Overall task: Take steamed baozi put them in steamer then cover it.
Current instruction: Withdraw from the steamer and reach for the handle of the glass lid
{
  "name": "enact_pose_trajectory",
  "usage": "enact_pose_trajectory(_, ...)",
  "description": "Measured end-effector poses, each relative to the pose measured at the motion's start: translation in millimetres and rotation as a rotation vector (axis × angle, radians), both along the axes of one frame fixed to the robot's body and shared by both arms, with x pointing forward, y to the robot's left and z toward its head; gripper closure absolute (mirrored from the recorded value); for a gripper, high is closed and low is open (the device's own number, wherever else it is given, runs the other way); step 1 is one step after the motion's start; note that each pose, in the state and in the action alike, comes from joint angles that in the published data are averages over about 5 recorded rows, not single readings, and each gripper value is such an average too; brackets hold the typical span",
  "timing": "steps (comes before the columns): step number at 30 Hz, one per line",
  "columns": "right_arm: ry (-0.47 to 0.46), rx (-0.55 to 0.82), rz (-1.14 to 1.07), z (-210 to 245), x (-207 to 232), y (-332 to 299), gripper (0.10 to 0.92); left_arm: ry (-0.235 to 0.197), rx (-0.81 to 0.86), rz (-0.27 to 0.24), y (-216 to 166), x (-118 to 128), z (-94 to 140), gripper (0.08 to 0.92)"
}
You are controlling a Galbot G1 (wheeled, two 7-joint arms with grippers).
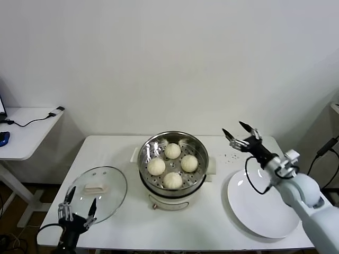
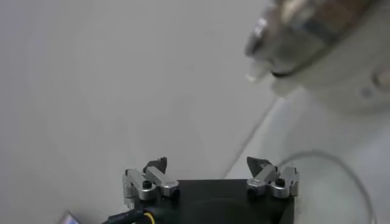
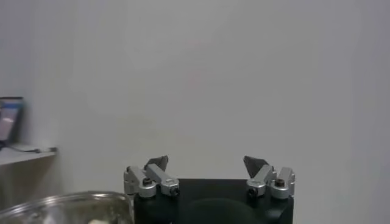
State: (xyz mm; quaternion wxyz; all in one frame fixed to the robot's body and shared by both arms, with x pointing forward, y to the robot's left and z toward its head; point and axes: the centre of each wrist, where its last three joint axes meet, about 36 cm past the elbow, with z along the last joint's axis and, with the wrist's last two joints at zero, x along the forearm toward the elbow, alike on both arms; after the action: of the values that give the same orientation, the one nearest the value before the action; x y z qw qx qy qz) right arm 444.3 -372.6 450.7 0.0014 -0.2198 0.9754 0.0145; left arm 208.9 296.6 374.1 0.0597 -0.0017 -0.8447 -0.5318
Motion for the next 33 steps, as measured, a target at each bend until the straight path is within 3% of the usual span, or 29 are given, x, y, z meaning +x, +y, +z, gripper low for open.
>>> enact_pose_trajectory(6, 0.044, 0.004, -0.077, -31, -29, -6, 0.200, 0.048, 0.244, -0.033, 10, 11, -26, 0.177)
enact_pose_trajectory(15, 0.076, -0.025, -0.158, -60, -53, -15, 0.200, 0.073, 0.412, -0.034, 20, 39, -72, 0.177)
enact_pose_trajectory(24, 0.099, -0.049, -0.201, -80, -68, -21, 0.200, 0.061, 0.514, -0.002, 26, 74, -103, 0.177)
enact_pose_trajectory(33, 0.100, -0.067, -0.221, -91, -72, -24, 0.200, 0.035, 0.567, 0.035, 29, 106, -116, 0.177)
